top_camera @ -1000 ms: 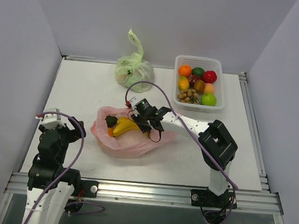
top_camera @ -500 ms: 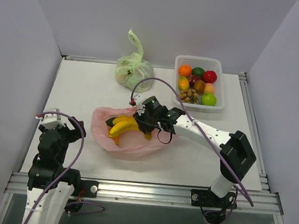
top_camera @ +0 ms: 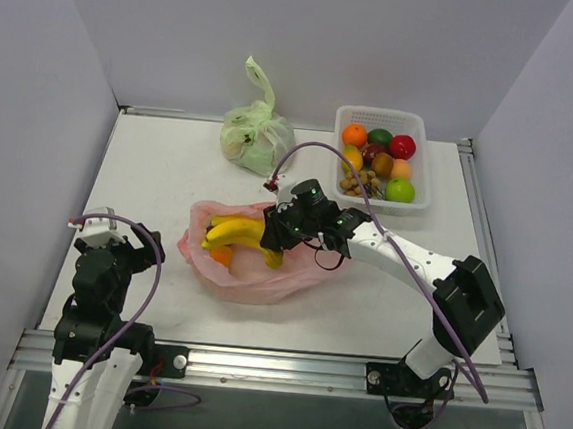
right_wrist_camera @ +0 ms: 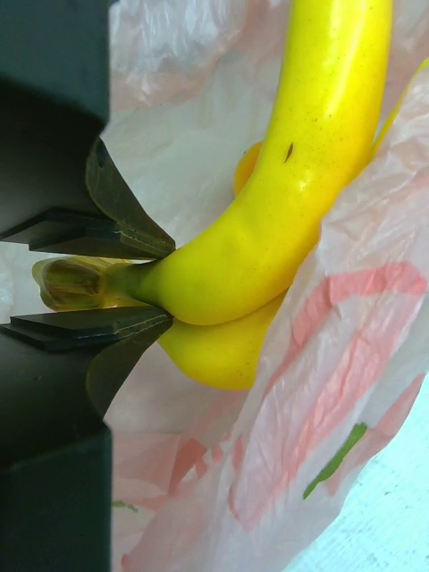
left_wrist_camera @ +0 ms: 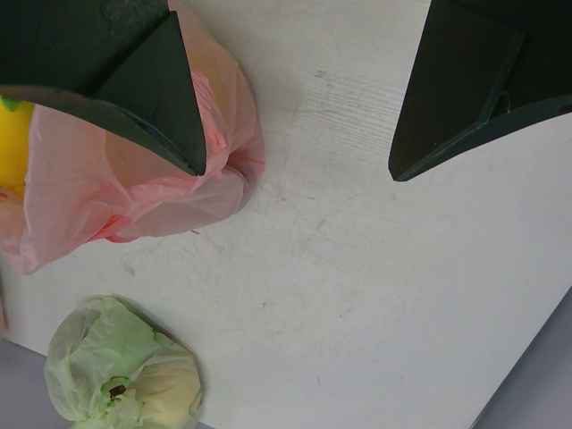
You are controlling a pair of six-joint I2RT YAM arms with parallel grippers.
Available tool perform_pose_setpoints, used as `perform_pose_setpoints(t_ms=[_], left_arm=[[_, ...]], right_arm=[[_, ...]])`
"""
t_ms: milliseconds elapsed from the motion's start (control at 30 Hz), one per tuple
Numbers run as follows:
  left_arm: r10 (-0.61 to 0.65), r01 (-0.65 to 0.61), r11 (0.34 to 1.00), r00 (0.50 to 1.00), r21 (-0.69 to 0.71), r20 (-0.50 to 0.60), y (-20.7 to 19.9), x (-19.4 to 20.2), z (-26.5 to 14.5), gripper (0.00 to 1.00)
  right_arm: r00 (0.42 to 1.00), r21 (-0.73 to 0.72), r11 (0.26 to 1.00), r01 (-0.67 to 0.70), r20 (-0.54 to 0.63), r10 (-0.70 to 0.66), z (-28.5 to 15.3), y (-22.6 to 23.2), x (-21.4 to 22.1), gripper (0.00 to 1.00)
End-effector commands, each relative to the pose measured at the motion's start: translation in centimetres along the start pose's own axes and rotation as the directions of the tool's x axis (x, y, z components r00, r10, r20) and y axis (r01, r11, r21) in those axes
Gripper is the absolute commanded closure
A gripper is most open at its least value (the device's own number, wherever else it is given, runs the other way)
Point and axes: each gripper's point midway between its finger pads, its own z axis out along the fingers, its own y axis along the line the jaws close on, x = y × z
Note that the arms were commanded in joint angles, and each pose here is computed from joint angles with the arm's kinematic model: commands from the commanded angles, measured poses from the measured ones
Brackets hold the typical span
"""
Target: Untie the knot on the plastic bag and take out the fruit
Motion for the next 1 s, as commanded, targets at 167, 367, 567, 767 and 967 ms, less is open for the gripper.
perform_pose_setpoints(t_ms=[167, 367, 567, 767, 967], left_arm=[[-0.004, 0.003, 1.0, 0.999, 0.021, 0.048, -0.5, -1.3, 0.1, 0.05], [-0.004, 0.004, 1.0, 0.999, 0.019, 0.047, -0.5, -1.3, 0.1, 0.05], [-0.004, 0.003, 1.0, 0.999, 0.021, 0.048, -0.5, -1.3, 0.1, 0.05], [-0.006, 0.005, 1.0, 0.999, 0.021, 0.048, -0.5, -1.3, 0.1, 0.05], [-0.007, 0.006, 1.0, 0.999, 0.015, 0.047, -0.4, -1.3, 0.1, 0.05]], right_arm=[[0.964, -0.16, 0.987, -0.015, 0.259, 0.057, -5.8, 3.0, -7.8, 1.0], [0.944, -0.206, 0.978, -0.047, 0.31, 0.11, -8.2, 2.9, -9.3, 1.0], [0.908, -0.067, 0.996, -0.058, 0.411, 0.081, -11.5, -0.6, -11.8, 1.0], [0.892, 0.383, 0.9, -0.208, 0.452, 0.014, -15.9, -11.4, -12.7, 1.0], [0.916, 0.702, 0.672, -0.234, 0.391, -0.09, -20.6, -21.8, -12.9, 1.0]])
